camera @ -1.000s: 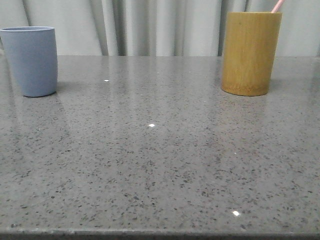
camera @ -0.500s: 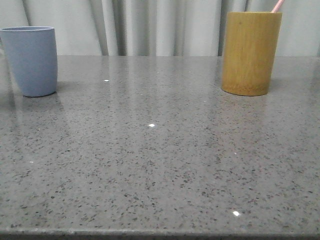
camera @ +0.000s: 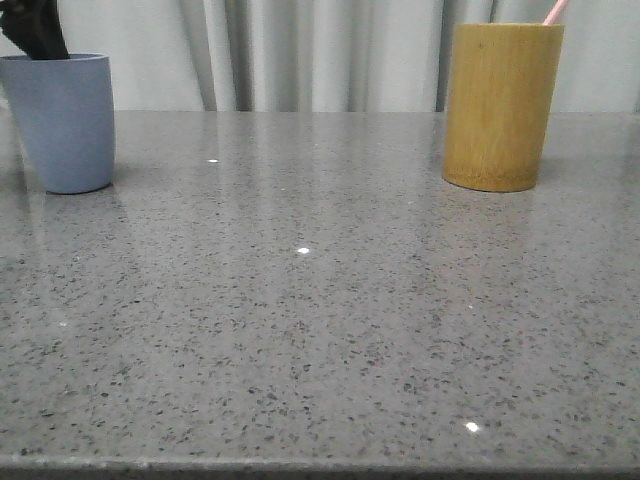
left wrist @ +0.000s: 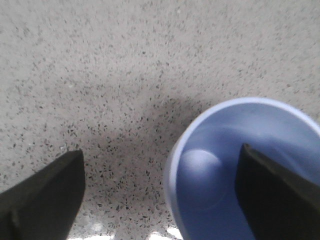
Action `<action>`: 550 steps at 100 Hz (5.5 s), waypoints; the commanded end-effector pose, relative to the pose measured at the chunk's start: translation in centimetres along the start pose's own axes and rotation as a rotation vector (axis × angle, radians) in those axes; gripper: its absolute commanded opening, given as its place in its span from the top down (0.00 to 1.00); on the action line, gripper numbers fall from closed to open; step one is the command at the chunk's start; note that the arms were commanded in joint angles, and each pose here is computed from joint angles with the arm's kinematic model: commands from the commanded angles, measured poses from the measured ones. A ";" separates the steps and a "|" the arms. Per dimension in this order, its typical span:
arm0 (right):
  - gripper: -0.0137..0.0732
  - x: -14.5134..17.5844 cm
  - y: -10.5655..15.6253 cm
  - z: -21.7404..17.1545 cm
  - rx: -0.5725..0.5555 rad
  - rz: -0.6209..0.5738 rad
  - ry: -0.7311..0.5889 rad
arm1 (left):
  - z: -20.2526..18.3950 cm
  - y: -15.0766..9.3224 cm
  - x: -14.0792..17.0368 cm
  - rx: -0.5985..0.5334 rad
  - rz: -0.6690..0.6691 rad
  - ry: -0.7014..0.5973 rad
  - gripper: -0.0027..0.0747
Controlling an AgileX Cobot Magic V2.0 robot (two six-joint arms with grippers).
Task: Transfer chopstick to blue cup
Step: 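Grasp the light blue cup rim with the left gripper, then slide the blue cup toward the table center with the left gripper, then release the blue cup and lift the left gripper away, then grasp the pink chopstick in the bamboo cup with the right gripper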
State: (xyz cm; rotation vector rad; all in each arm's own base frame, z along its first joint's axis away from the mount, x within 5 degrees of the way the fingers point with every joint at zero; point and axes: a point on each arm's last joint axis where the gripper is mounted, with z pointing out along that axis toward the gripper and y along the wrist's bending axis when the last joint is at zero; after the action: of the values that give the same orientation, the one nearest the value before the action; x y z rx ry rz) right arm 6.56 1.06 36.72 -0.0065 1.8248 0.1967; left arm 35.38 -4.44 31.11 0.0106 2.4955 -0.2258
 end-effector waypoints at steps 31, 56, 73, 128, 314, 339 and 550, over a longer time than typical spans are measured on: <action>0.10 -1.6 0.1 -0.2 -0.001 -0.005 -0.089 | -1.8 -0.7 -1.5 0.058 -0.051 -0.111 0.98; 0.10 -1.6 0.1 -0.2 -0.001 -0.005 -0.089 | -2.5 -3.9 -1.7 0.125 0.013 -0.106 0.99; 0.10 -1.6 0.1 -0.2 -0.001 -0.005 -0.089 | -3.9 -8.1 -2.2 0.207 0.107 -0.102 0.99; 0.10 -1.6 0.1 -0.2 -0.001 -0.005 -0.089 | -0.2 -14.5 -2.4 0.247 0.281 0.081 0.99; 0.10 -1.6 0.1 -0.2 -0.001 -0.006 -0.089 | -12.2 -9.6 -5.1 0.170 0.265 -0.174 0.33; 0.10 -1.6 0.1 -0.1 -0.001 -0.006 -0.088 | -13.0 -4.4 -0.8 0.083 0.160 -0.247 0.33; 0.11 -4.1 -0.4 25.1 -0.009 0.105 -0.367 | -12.5 0.8 10.9 -0.019 0.050 -0.271 0.33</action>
State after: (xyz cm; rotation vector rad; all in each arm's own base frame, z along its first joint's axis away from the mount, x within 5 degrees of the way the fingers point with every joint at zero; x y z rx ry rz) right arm 32.01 3.84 31.58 0.1076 1.6101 0.2445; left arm 19.10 -2.20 32.89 0.0505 2.3273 -0.1616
